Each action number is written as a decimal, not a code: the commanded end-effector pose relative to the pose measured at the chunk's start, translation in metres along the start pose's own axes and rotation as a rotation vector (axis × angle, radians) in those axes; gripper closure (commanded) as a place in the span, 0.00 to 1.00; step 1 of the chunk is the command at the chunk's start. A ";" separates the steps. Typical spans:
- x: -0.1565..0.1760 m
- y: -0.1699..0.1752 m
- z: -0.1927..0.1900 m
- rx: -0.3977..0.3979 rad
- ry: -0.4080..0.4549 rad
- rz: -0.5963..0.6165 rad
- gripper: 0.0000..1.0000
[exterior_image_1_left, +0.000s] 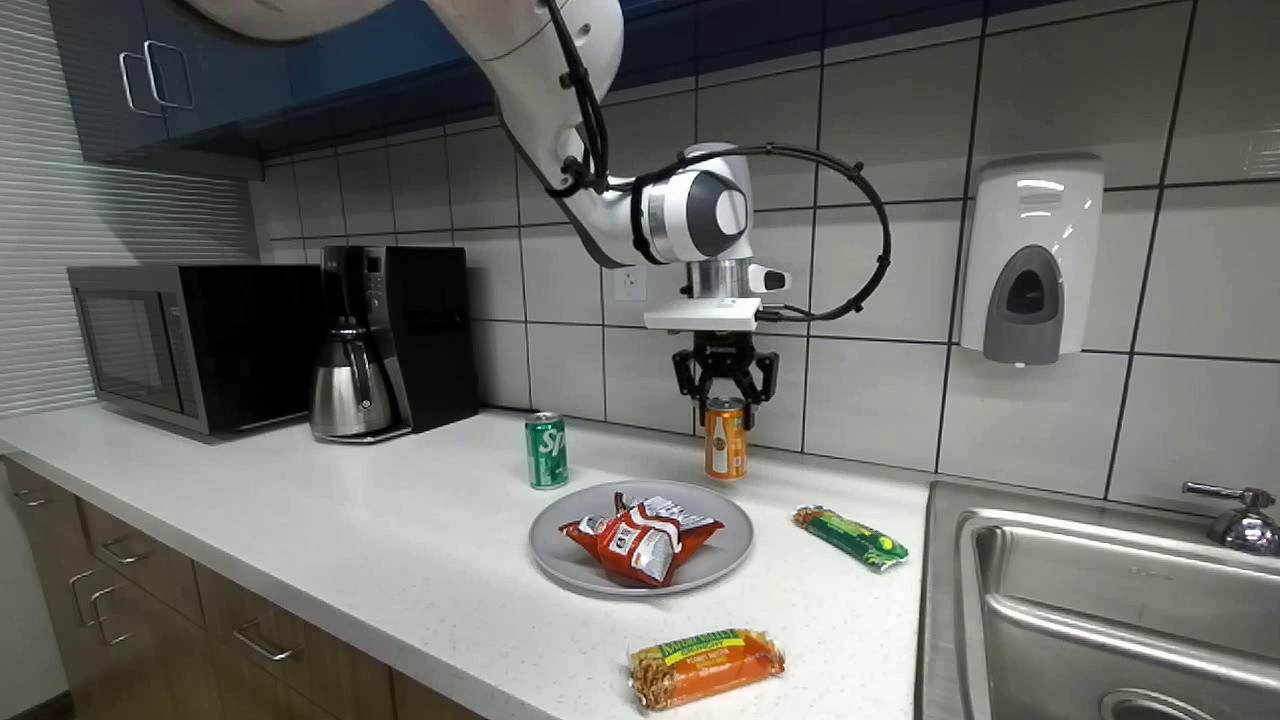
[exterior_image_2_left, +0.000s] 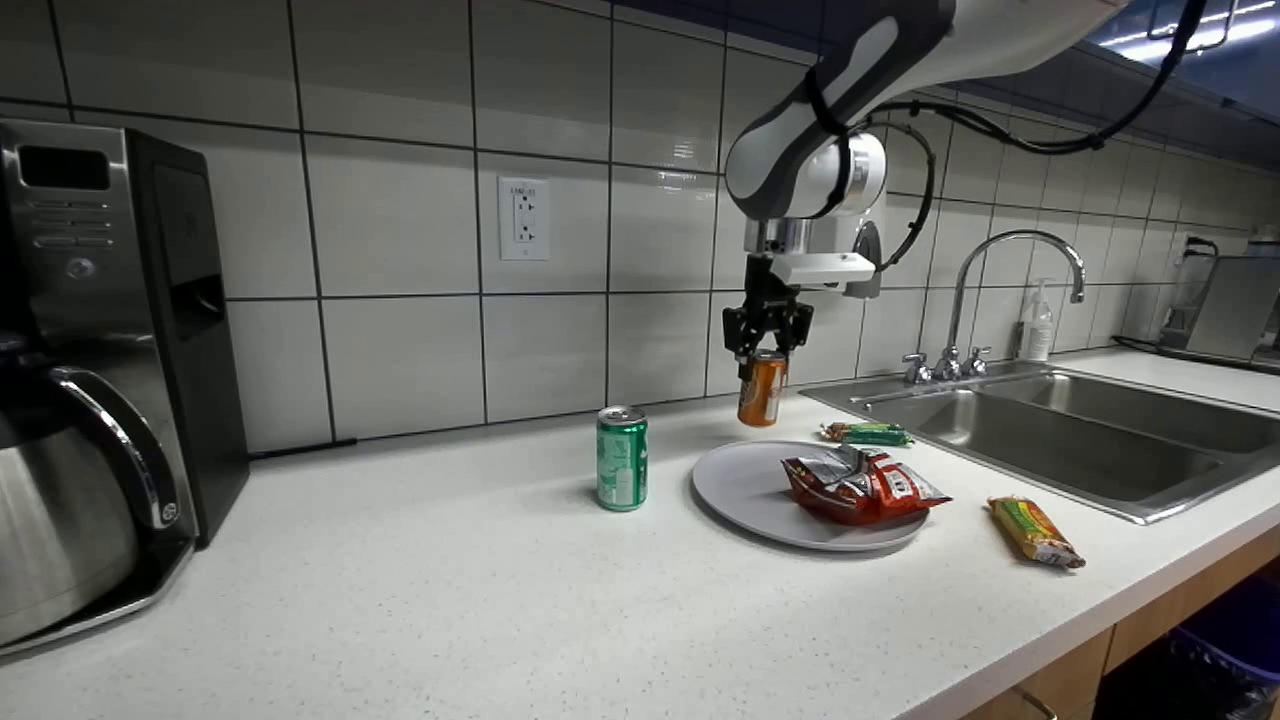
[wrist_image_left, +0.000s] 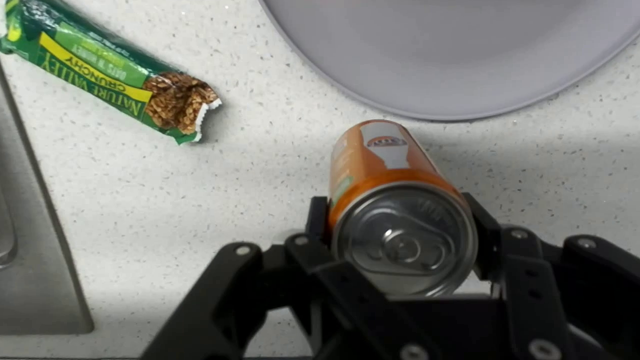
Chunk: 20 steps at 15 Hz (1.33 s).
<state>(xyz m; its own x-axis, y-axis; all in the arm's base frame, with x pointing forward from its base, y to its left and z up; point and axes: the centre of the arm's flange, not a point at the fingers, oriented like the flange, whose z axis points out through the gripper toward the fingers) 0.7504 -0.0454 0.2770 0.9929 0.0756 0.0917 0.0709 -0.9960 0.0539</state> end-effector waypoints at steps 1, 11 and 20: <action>0.024 0.009 0.000 0.021 -0.017 -0.011 0.62; 0.037 0.022 0.017 0.020 -0.042 0.003 0.62; 0.044 0.024 0.021 0.018 -0.047 0.008 0.01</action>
<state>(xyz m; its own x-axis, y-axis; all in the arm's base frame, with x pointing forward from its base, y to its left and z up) 0.7799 -0.0616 0.2503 0.9975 0.0542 0.0456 0.0518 -0.9973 0.0525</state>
